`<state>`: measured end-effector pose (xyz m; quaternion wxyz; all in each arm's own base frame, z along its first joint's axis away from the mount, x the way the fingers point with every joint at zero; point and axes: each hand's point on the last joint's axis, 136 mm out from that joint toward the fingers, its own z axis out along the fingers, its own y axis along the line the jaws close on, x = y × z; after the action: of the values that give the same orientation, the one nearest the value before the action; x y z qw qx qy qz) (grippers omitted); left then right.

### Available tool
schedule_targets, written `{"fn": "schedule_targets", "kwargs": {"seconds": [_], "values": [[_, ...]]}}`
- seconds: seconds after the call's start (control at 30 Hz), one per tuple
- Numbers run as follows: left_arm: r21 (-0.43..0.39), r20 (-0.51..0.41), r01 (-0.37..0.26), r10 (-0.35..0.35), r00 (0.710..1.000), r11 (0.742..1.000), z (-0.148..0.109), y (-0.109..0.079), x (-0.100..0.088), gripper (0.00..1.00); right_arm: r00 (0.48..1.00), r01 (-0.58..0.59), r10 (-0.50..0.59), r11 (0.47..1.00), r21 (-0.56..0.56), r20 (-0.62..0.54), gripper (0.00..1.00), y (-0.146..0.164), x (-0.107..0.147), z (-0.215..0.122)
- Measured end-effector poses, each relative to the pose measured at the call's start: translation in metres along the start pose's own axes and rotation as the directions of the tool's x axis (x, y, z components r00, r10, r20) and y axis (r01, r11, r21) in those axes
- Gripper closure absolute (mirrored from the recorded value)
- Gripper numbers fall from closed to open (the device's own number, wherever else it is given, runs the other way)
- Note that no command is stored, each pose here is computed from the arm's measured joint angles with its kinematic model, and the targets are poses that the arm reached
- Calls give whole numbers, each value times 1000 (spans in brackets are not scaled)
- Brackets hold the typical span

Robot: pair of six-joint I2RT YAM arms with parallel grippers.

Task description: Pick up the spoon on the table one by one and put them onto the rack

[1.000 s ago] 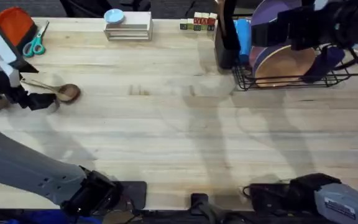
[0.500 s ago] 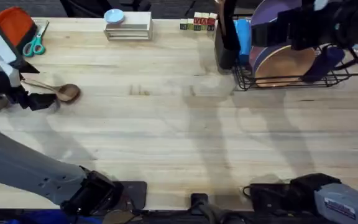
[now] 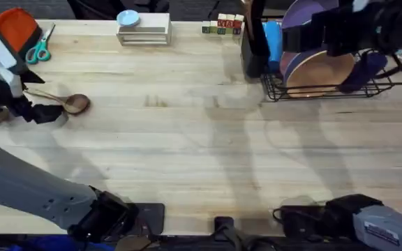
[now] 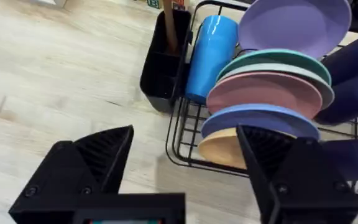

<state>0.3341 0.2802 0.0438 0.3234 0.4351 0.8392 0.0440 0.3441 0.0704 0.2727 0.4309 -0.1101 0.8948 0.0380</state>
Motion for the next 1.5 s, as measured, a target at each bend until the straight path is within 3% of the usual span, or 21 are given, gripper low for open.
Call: {"fn": "schedule_targets", "kwargs": {"seconds": [0.03, 0.4, 0.97, 1.1, 1.5], "values": [[2, 0, 2, -2, 1000, 1000, 0, 0, 0, 6, 1000, 0, 0, 1000, 0, 0, 5, 0, 0, 0], [49, -6, 49, -49, 999, 998, 3, -14, 2, 440, 1000, 0, 0, 1000, 0, 0, 5, 0, 0, 0], [76, 2, 69, -69, 998, 995, 4, -22, 0, 779, 1000, -3, 3, 1000, 0, 0, 5, 0, 0, 0], [73, 19, 66, -68, 998, 995, 4, -22, -3, 939, 1000, -3, 3, 1000, 0, 0, 5, 0, 0, 0], [73, 32, 68, -71, 997, 995, 4, -22, -5, 952, 1000, -7, 7, 1000, 0, 0, 5, 0, 0, 0]]}}
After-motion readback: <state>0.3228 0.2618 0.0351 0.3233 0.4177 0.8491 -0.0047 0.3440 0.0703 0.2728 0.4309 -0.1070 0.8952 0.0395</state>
